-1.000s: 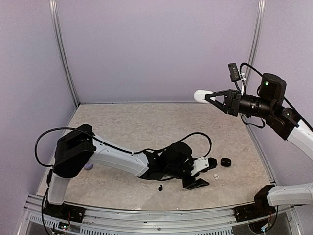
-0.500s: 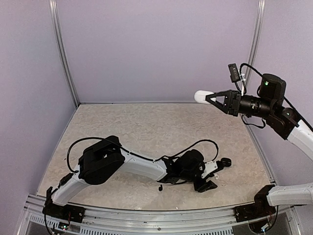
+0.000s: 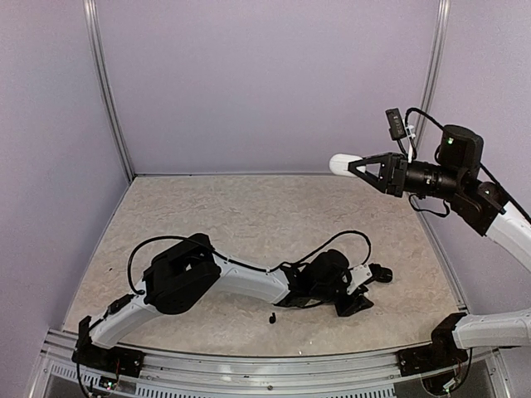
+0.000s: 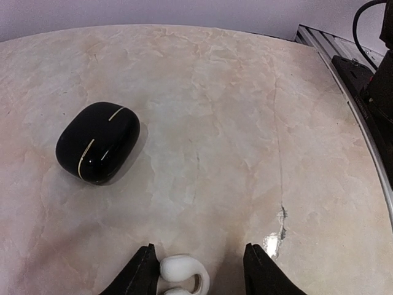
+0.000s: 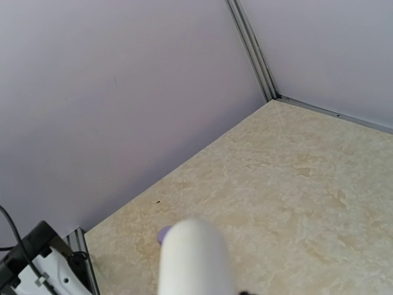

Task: Insert the wireless bluetooth earbuds into the charging case
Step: Pick up the left earbud from the center of the board, then place the left earbud at the center of the board.

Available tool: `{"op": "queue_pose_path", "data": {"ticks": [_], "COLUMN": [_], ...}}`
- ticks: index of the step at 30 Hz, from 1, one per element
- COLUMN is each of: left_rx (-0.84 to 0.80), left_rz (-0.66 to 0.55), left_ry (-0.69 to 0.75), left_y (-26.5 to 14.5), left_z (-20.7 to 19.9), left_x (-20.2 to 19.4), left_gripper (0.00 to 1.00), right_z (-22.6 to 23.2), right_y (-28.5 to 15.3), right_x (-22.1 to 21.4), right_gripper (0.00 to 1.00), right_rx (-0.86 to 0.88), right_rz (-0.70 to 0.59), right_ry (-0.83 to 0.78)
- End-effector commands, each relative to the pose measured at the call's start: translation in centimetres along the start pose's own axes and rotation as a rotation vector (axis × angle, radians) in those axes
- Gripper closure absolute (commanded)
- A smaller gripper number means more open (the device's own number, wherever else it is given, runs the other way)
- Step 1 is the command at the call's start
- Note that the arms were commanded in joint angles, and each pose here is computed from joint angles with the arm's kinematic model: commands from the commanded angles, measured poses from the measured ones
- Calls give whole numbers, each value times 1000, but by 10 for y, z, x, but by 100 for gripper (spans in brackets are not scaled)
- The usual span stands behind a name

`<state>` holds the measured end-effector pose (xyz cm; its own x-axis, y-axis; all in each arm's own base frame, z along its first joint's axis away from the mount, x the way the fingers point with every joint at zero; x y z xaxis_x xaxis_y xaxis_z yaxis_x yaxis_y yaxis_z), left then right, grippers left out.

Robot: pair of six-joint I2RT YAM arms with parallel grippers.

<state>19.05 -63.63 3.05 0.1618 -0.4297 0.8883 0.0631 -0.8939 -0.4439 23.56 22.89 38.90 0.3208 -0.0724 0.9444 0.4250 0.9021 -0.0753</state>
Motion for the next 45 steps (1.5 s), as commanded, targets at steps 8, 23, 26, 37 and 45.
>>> {"op": "queue_pose_path", "data": {"ticks": [8,23,26,37,45], "left_rx": [68,182,264,674,839], "left_rz": [164,0,-5,30,68], "left_ry": [-33,-170,-245,-567,-717], "left_y": [0,-152,-200,-324,-356], "left_z": [21,44,57,115,135], "left_x": [-58,-12,-29,-103,-137], "left_gripper": [71,82,82,83,76], "right_z": [-1,-5,-7,-10,-12], "right_y": [-2,6,8,15,16], "right_x": [6,-4,-9,-18,-29], "right_gripper": [92,92,92,92,92], "right_rx": [-1,39,41,70,77], "right_rz": [-10,1,7,25,53], "right_ry": [-21,-7,-6,1,1]}}
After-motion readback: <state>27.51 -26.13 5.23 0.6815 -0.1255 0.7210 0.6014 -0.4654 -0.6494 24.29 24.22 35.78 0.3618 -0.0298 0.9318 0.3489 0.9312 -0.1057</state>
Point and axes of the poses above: each gripper's point midway between its finger pads, its own y axis out along the fingers, its own z axis along the line the jaws close on, x = y × z, the point moved 2 cm from there along -y, back along the fingers, and after that the axes turned 4 degrees about -y, right-handed, at the moved point
